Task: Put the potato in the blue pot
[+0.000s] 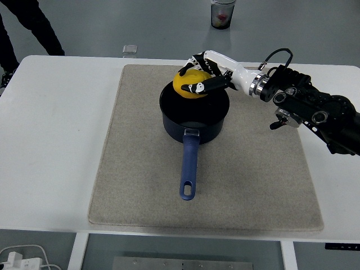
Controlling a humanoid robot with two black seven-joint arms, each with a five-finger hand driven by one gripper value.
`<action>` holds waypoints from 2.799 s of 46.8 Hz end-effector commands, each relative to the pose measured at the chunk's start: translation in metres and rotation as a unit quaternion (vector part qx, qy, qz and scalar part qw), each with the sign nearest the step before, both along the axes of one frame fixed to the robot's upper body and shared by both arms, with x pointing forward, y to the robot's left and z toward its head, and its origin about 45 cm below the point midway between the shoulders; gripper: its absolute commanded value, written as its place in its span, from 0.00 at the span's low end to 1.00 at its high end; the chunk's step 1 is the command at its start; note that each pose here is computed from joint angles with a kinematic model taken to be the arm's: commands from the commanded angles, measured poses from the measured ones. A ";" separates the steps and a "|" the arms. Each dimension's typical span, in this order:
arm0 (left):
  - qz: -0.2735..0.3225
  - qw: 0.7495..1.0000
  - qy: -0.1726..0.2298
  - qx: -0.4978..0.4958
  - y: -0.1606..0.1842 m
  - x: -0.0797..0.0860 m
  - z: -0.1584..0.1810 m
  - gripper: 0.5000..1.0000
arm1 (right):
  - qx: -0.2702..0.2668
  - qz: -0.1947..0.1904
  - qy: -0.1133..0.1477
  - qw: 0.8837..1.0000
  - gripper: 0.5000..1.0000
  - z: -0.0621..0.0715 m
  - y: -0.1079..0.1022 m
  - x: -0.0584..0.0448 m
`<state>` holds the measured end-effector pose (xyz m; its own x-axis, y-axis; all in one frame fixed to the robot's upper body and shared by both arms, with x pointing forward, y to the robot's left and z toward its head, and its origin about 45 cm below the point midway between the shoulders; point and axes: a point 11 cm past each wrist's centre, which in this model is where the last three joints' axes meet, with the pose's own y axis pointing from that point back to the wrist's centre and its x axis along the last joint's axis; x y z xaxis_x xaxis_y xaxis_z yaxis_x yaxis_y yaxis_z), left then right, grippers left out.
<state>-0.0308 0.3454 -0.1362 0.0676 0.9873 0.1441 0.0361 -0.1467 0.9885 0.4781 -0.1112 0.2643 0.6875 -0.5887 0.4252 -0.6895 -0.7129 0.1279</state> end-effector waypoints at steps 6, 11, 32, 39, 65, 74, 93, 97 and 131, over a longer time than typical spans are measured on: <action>0.000 1.000 0.000 0.000 0.000 0.000 0.000 0.99 | 0.003 -0.001 0.001 1.000 0.97 0.000 0.001 0.000; 0.000 1.000 0.000 0.000 0.000 0.000 0.000 0.99 | 0.005 -0.001 0.001 1.000 0.97 0.000 0.002 0.000; 0.000 1.000 0.000 0.000 0.000 0.000 0.000 0.99 | 0.007 -0.003 0.001 1.000 0.97 0.000 0.002 0.000; 0.000 1.000 0.000 -0.001 -0.001 0.000 0.000 0.99 | 0.007 -0.004 0.001 1.000 0.97 0.001 0.001 0.000; 0.000 1.000 0.000 -0.001 -0.001 0.000 0.000 0.99 | 0.047 -0.058 0.049 0.996 0.97 -0.001 -0.018 0.008; 0.000 1.000 0.000 -0.002 -0.001 0.000 0.000 0.99 | 0.131 -0.136 0.107 0.976 0.97 0.012 -0.051 0.023; -0.001 1.000 0.000 -0.002 -0.001 0.000 0.000 0.99 | 0.289 -0.247 0.196 0.904 0.97 0.007 -0.122 0.032; -0.001 1.000 0.000 -0.002 -0.001 0.000 0.000 0.99 | 0.297 -0.266 0.191 0.897 0.97 0.008 -0.136 0.036; -0.001 1.000 0.000 -0.002 -0.001 0.000 0.000 0.99 | 0.312 -0.319 0.211 0.870 0.97 -0.007 -0.172 0.038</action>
<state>-0.0309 0.3440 -0.1364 0.0699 0.9877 0.1402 0.0364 -0.1429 0.9891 0.5169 -0.2832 0.2586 0.1517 -0.9340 -0.3234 -0.9563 -0.2214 0.1909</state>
